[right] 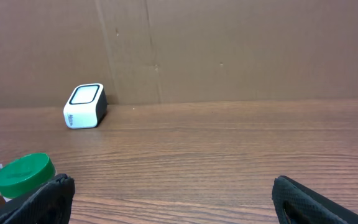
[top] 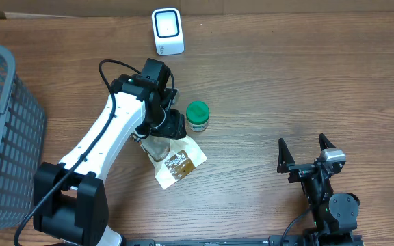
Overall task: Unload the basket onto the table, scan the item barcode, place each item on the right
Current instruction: 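Carry the bread bag past the scanner and drop it beside the jar, then return the left gripper to the basket and grasp the mint-green wipes pack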
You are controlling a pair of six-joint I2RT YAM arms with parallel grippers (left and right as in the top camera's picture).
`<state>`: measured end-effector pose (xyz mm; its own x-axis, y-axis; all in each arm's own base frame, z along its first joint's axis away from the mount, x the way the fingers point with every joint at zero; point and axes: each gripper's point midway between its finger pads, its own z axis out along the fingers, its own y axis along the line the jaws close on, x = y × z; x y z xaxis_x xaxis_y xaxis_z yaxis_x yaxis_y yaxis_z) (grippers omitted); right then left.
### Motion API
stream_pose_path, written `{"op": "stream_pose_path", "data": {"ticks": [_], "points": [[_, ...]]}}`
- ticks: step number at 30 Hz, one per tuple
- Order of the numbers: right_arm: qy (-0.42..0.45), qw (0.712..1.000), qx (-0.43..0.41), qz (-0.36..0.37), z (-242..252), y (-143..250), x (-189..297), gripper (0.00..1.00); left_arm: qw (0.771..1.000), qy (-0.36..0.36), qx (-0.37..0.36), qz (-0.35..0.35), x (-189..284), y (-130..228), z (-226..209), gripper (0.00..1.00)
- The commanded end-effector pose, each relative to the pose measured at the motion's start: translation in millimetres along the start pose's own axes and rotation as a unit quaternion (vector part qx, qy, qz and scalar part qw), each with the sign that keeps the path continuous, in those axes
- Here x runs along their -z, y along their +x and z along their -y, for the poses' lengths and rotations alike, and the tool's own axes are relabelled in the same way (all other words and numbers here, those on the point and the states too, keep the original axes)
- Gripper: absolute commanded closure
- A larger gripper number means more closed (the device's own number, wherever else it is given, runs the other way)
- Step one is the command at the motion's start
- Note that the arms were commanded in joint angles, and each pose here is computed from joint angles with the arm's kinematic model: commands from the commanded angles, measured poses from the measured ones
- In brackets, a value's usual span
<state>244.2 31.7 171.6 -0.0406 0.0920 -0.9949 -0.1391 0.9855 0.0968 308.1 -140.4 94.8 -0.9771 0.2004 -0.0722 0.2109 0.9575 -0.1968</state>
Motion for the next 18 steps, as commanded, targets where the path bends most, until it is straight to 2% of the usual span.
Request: {"op": "stream_pose_path", "data": {"ticks": [1, 4, 7, 14, 18], "points": [[0.005, 1.000, 0.000, 0.002, 2, 2, 0, 0.00, 1.000, 0.009, 0.018, 0.012, 3, -5, 4, 0.32], [0.005, 1.000, 0.000, 0.002, 2, 2, 0, 0.00, 0.999, 0.009, 0.040, 0.023, 18, -14, 1, 0.32], [0.005, 1.000, 0.000, 0.002, 2, 2, 0, 0.00, 0.997, 0.010, 0.059, 0.046, 54, -29, -4, 0.32], [0.005, 1.000, 0.000, 0.002, 2, 2, 0, 0.00, 0.985, 0.010, 0.084, 0.151, 175, -58, -15, 0.31], [0.005, 1.000, 0.000, 0.002, 2, 2, 0, 0.00, 0.963, -0.035, 0.152, 0.219, 245, -51, -48, 0.31]]}}
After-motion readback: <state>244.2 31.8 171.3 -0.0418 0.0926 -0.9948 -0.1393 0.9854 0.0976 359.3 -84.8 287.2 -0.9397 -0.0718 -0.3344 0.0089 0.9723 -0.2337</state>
